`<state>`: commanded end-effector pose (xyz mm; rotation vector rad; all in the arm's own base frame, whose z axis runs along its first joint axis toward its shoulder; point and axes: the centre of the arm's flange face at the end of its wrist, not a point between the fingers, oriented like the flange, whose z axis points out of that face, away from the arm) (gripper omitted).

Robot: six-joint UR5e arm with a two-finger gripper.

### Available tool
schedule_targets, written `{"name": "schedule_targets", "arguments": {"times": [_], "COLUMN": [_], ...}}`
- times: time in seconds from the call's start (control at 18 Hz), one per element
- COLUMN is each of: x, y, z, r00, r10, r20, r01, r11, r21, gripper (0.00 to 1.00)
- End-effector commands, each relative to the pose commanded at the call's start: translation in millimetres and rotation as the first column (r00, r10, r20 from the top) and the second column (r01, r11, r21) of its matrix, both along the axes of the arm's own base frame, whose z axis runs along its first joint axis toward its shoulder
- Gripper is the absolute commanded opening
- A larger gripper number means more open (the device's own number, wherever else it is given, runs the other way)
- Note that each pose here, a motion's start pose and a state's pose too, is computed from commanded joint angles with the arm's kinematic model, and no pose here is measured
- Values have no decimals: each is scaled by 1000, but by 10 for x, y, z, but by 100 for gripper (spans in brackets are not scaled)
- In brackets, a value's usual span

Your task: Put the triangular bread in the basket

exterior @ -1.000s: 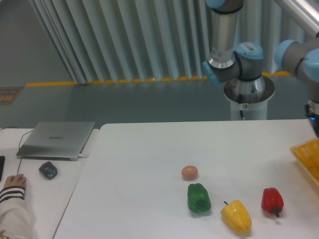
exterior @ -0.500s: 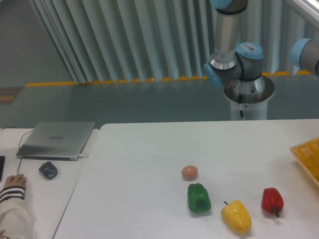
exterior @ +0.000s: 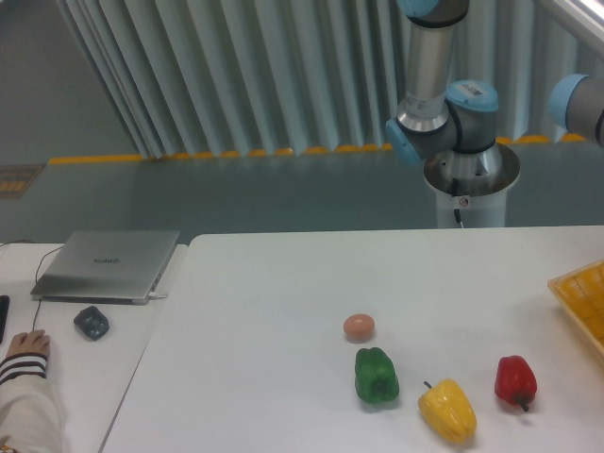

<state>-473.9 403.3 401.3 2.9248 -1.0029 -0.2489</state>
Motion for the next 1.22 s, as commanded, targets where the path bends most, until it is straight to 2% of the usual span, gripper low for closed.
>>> {"name": "schedule_targets", "arguments": {"times": [0.11, 0.17, 0.33, 0.44, 0.67, 1.0, 1.22], "x": [28, 115, 370, 500, 825, 1230, 1439], "y": [18, 107, 382, 504, 620, 663, 789], "z": [-8, -14, -26, -46, -80, -237, -208], "r00": [1000, 1000, 1000, 1000, 999, 997, 997], "r10": [-5, -20, 15, 7, -28, 35, 37], "r20": [3, 9, 22, 27, 33, 63, 62], "r01": [5, 20, -15, -8, 27, -36, -38], "r11": [1000, 1000, 999, 1000, 1000, 999, 999], "r21": [0, 8, 32, 29, 15, 11, 13], "gripper": [100, 100, 100, 100, 100, 100, 100]}}
